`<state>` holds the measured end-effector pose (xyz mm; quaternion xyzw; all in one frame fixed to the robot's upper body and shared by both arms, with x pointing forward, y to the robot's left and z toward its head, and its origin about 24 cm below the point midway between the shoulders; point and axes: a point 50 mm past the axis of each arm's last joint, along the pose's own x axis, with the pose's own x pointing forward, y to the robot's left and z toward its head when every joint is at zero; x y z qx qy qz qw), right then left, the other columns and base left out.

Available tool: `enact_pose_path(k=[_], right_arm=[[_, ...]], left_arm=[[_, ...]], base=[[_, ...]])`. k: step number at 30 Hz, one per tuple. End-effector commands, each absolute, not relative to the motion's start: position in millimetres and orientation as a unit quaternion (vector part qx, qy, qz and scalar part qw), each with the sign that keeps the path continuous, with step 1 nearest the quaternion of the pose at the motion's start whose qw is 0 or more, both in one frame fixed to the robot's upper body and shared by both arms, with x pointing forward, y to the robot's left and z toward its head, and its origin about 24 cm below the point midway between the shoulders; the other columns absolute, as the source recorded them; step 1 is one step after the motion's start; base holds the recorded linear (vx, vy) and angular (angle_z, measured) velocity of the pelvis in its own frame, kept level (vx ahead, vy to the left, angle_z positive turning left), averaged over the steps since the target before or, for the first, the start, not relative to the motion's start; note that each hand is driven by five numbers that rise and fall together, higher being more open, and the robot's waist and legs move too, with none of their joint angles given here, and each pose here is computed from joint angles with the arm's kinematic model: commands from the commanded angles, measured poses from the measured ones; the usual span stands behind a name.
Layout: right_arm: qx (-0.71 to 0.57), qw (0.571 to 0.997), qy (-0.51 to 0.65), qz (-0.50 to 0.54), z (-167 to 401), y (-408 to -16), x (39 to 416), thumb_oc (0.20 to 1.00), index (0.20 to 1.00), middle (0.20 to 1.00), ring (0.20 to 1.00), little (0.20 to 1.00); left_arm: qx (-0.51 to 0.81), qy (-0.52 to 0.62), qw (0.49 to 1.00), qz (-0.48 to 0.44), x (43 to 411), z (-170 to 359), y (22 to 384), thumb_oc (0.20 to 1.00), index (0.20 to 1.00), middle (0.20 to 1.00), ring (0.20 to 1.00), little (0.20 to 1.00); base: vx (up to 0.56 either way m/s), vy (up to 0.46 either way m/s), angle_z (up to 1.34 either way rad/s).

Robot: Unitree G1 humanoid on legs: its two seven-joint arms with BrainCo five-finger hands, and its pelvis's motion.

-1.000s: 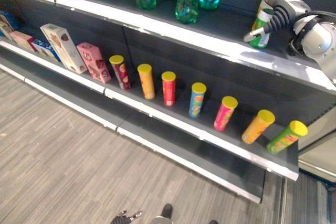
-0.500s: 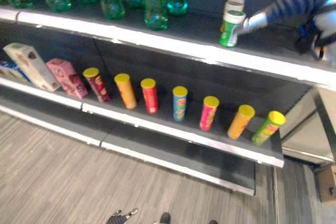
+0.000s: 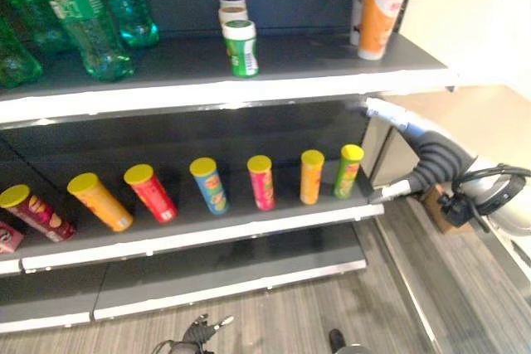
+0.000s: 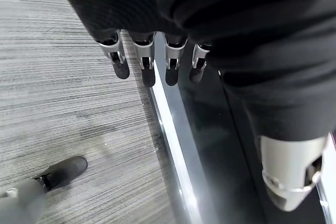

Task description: Put the goods on the table back onto the shelves and tidy them up.

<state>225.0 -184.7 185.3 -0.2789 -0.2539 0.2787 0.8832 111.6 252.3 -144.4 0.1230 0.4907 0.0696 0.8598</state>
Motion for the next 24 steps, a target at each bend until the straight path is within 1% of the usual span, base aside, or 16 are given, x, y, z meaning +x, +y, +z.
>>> enact_pose_path(k=[1,2,3,4,5,6,8,9,10,11,16,20,24], right_arm=[[-0.257,0.906,-0.171,0.29,167.8,-202.4,242.3,1.0,1.0,1.0,1.0,1.0],[-0.229,0.929,-0.082,0.278,125.0,-215.5,234.4,1.0,1.0,1.0,1.0,1.0],[-0.216,0.939,-0.022,0.268,95.4,-222.2,228.3,1.0,1.0,1.0,1.0,1.0],[-0.216,0.939,-0.022,0.268,95.0,-222.2,228.3,1.0,1.0,1.0,1.0,1.0],[-0.214,0.942,0.025,0.259,72.2,-227.9,224.4,1.0,1.0,1.0,1.0,1.0],[-0.205,0.942,0.112,0.242,30.5,-236.0,209.9,1.0,1.0,1.0,1.0,1.0],[-0.166,0.943,0.195,0.212,-12.7,-240.6,195.3,1.0,1.0,1.0,1.0,1.0],[-0.157,0.941,0.227,0.196,-28.9,-242.8,187.0,1.0,1.0,1.0,1.0,1.0],[-0.157,0.941,0.227,0.196,-29.1,-242.6,187.1,1.0,1.0,1.0,1.0,1.0],[-0.144,0.917,0.357,0.102,-91.6,-250.3,159.6,1.0,1.0,1.0,1.0,1.0],[-0.131,0.876,0.463,0.035,-128.7,-255.2,123.7,1.0,1.0,1.0,1.0,1.0],[-0.135,0.833,0.536,0.02,-147.0,-257.0,94.6,1.0,1.0,1.0,1.0,1.0],[-0.151,0.819,0.554,0.025,-149.7,-259.3,88.5,1.0,1.0,1.0,1.0,1.0]], left_arm=[[0.159,0.47,0.866,0.068,123.1,-135.0,270.6,1.0,1.0,1.0,1.0,1.0],[0.157,0.47,0.867,0.061,122.4,-136.1,266.7,1.0,1.0,1.0,1.0,1.0],[0.154,0.468,0.868,0.056,123.1,-136.6,263.4,1.0,1.0,1.0,1.0,1.0],[0.155,0.468,0.868,0.056,122.9,-136.6,263.6,1.0,1.0,1.0,1.0,1.0],[0.151,0.465,0.871,0.052,124.9,-136.8,259.9,1.0,1.0,1.0,1.0,1.0],[0.155,0.467,0.87,0.038,123.0,-138.1,256.3,1.0,1.0,1.0,1.0,1.0],[0.152,0.472,0.868,0.024,119.6,-141.4,248.4,1.0,1.0,1.0,1.0,1.0],[0.154,0.474,0.867,0.018,118.0,-142.2,246.5,1.0,1.0,1.0,1.0,1.0],[0.154,0.474,0.867,0.018,118.0,-142.2,246.7,1.0,1.0,1.0,1.0,1.0],[0.147,0.474,0.868,0.026,121.7,-141.8,246.1,1.0,1.0,1.0,1.0,1.0],[0.151,0.484,0.861,0.045,122.4,-140.8,255.9,1.0,1.0,1.0,1.0,1.0],[0.152,0.495,0.854,0.051,120.7,-141.3,261.3,1.0,1.0,1.0,1.0,1.0],[0.145,0.504,0.85,0.046,117.2,-143.6,259.4,1.0,1.0,1.0,1.0,1.0]], base=[[-0.01,0.048,-0.1],[0.0,0.028,-0.2],[0.0,-0.001,-0.1],[-0.01,-0.01,-0.07],[0.01,-0.039,-0.06],[0.01,-0.05,-0.08],[0.03,-0.055,0.19],[0.02,-0.04,0.32],[0.04,-0.122,0.3],[0.04,-0.127,0.27],[0.04,-0.093,0.25],[0.04,-0.116,0.25],[0.01,-0.124,0.25]])
